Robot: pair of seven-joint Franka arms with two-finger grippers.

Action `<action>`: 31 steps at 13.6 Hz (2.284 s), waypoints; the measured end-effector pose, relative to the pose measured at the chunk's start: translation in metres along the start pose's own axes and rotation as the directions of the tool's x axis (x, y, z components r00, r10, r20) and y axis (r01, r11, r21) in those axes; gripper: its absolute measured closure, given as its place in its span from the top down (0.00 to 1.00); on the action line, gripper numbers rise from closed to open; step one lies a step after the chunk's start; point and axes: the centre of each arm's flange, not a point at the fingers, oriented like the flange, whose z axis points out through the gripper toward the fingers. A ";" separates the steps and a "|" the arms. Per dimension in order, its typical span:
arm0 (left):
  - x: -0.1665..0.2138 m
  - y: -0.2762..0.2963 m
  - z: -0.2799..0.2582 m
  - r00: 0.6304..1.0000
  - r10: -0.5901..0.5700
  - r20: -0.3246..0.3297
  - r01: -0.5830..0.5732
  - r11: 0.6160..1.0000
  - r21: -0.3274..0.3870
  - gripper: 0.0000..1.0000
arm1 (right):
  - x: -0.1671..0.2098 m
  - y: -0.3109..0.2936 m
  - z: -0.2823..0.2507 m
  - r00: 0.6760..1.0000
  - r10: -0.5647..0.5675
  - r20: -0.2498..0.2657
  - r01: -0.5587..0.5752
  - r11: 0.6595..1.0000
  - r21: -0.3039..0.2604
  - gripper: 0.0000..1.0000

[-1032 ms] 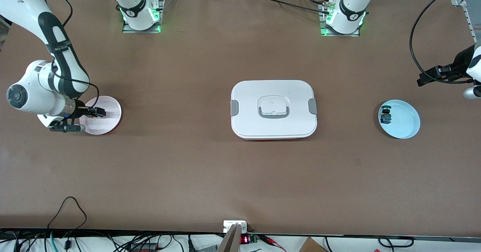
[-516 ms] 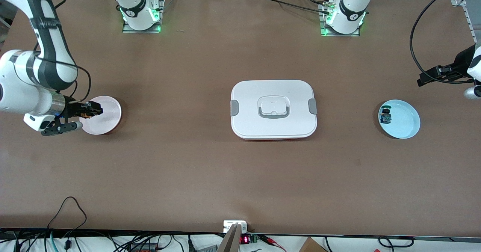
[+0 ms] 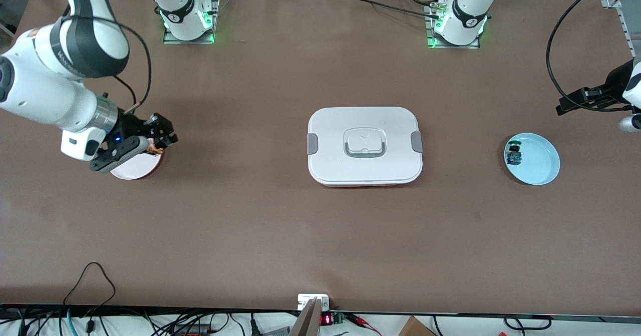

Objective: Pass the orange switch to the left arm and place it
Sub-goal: 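Lift the orange switch with the right gripper and carry it over the box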

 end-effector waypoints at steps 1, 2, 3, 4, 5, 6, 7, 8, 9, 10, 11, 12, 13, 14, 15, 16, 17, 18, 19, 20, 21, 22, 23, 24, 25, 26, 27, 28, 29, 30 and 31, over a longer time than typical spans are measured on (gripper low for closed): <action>0.000 0.000 0.000 1.000 0.000 0.000 0.000 1.000 0.000 1.00 | 0.005 -0.021 -0.004 0.999 -0.041 -0.009 0.041 0.999 0.035 0.73; 0.000 0.000 0.000 1.000 0.000 0.000 0.000 1.000 0.000 1.00 | 0.011 -0.045 -0.007 0.995 -0.095 -0.017 0.096 0.993 0.070 0.73; 0.000 0.000 0.000 1.000 0.000 0.000 0.000 1.000 0.000 1.00 | 0.018 -0.070 -0.007 0.988 -0.152 -0.035 0.155 0.982 0.105 0.73; 0.000 0.000 0.000 1.000 0.000 0.000 0.000 1.000 0.000 1.00 | 0.024 -0.095 -0.004 0.977 -0.203 -0.061 0.210 0.967 0.145 0.73; 0.000 0.000 0.000 1.000 -0.001 0.000 0.001 1.000 0.000 1.00 | 0.029 -0.116 -0.001 0.965 -0.243 -0.094 0.257 0.950 0.176 0.73; 0.000 0.000 0.000 1.000 -0.001 0.000 0.001 1.000 0.000 1.00 | 0.034 -0.132 0.002 0.950 -0.282 -0.134 0.304 0.932 0.199 0.73; 0.000 -0.001 0.000 1.000 -0.002 -0.001 0.002 1.000 0.000 1.00 | 0.038 -0.144 0.006 0.929 -0.325 -0.177 0.360 0.905 0.226 0.73; 0.000 -0.003 0.000 1.000 -0.005 -0.001 0.005 1.000 -0.001 1.00 | 0.041 -0.152 0.011 0.902 -0.369 -0.226 0.420 0.870 0.257 0.73; 0.000 -0.006 -0.001 1.000 -0.010 -0.002 0.010 1.000 -0.001 1.00 | 0.044 -0.158 0.018 0.864 -0.413 -0.289 0.490 0.822 0.289 0.73; 0.001 -0.009 -0.001 1.000 -0.016 -0.002 0.016 1.000 -0.002 1.00 | 0.047 -0.161 0.023 0.821 -0.448 -0.355 0.556 0.771 0.310 0.73; 0.001 -0.012 -0.001 1.000 -0.021 -0.002 0.021 1.000 -0.002 1.00 | 0.050 -0.164 0.028 0.772 -0.473 -0.425 0.617 0.719 0.320 0.73; 0.001 -0.013 -0.001 1.000 -0.024 -0.002 0.024 1.000 -0.003 1.00 | 0.052 -0.167 0.031 0.726 -0.484 -0.489 0.666 0.673 0.321 0.73; 0.001 -0.014 -0.001 1.000 -0.026 -0.004 0.026 1.000 -0.003 1.00 | 0.054 -0.171 0.032 0.688 -0.479 -0.546 0.699 0.639 0.321 0.73; 0.001 -0.015 -0.003 1.000 -0.026 -0.009 0.026 1.000 -0.003 1.00 | 0.056 -0.177 0.031 0.654 -0.461 -0.600 0.723 0.612 0.319 0.73; 0.002 -0.015 -0.006 1.000 -0.025 -0.016 0.025 1.000 -0.004 1.00 | 0.060 -0.184 0.029 0.617 -0.437 -0.655 0.744 0.596 0.304 0.73; 0.003 -0.015 -0.009 1.000 -0.021 -0.023 0.021 1.000 -0.004 1.00 | 0.064 -0.191 0.027 0.583 -0.407 -0.703 0.753 0.596 0.279 0.73; 0.004 -0.015 -0.012 0.999 -0.014 -0.028 0.014 1.000 -0.005 1.00 | 0.068 -0.199 0.027 0.554 -0.367 -0.747 0.753 0.604 0.261 0.73; 0.005 -0.017 -0.013 0.999 -0.006 -0.032 0.006 1.000 -0.005 1.00 | 0.070 -0.207 0.029 0.533 -0.325 -0.781 0.751 0.607 0.260 0.73; 0.006 -0.019 -0.014 0.999 0.004 -0.034 -0.004 1.000 -0.005 1.00 | 0.073 -0.216 0.034 0.509 -0.287 -0.811 0.753 0.605 0.259 0.73; 0.007 -0.021 -0.013 0.999 0.010 -0.032 -0.010 1.000 -0.005 1.00 | 0.074 -0.223 0.040 0.481 -0.263 -0.836 0.759 0.603 0.247 0.73; 0.008 -0.024 -0.011 1.000 0.010 -0.030 -0.010 1.000 -0.006 1.00 | 0.076 -0.226 0.047 0.454 -0.246 -0.857 0.765 0.601 0.232 0.73; 0.009 -0.025 -0.010 1.000 0.010 -0.028 -0.010 1.000 -0.006 1.00 | 0.077 -0.226 0.055 0.433 -0.227 -0.873 0.769 0.599 0.226 0.73; 0.010 -0.027 -0.009 1.000 0.014 -0.025 -0.014 1.000 -0.006 1.00 | 0.079 -0.226 0.063 0.418 -0.195 -0.887 0.766 0.600 0.229 0.73; 0.012 -0.028 -0.006 1.000 0.019 -0.020 -0.019 1.000 -0.007 1.00 | 0.081 -0.228 0.072 0.408 -0.153 -0.900 0.760 0.604 0.242 0.73; 0.014 -0.030 -0.002 1.000 0.018 -0.013 -0.018 1.000 -0.008 1.00 | 0.081 -0.233 0.080 0.403 -0.113 -0.908 0.753 0.605 0.259 0.73; 0.017 -0.033 0.001 1.000 0.013 -0.008 -0.013 1.000 -0.009 1.00 | 0.081 -0.241 0.085 0.406 -0.075 -0.911 0.746 0.603 0.282 0.73; 0.019 -0.038 0.003 1.000 0.007 -0.004 -0.007 1.000 -0.010 1.00 | 0.081 -0.251 0.089 0.410 -0.045 -0.911 0.741 0.598 0.304 0.73; 0.020 -0.042 0.004 1.000 0.003 -0.003 -0.003 1.000 -0.011 1.00 | 0.080 -0.261 0.092 0.414 -0.026 -0.910 0.741 0.591 0.320 0.73; 0.021 -0.044 0.004 1.000 0.001 -0.005 -0.001 1.000 -0.012 1.00 | 0.080 -0.271 0.094 0.417 -0.020 -0.909 0.744 0.581 0.328 0.73; 0.021 -0.046 0.002 1.000 0.000 -0.008 0.000 1.000 -0.012 1.00 | 0.079 -0.279 0.096 0.420 -0.019 -0.908 0.748 0.573 0.334 0.73; 0.021 -0.047 0.002 1.000 -0.002 -0.009 0.002 1.000 -0.012 1.00 | 0.079 -0.285 0.099 0.424 -0.021 -0.906 0.749 0.570 0.338 0.73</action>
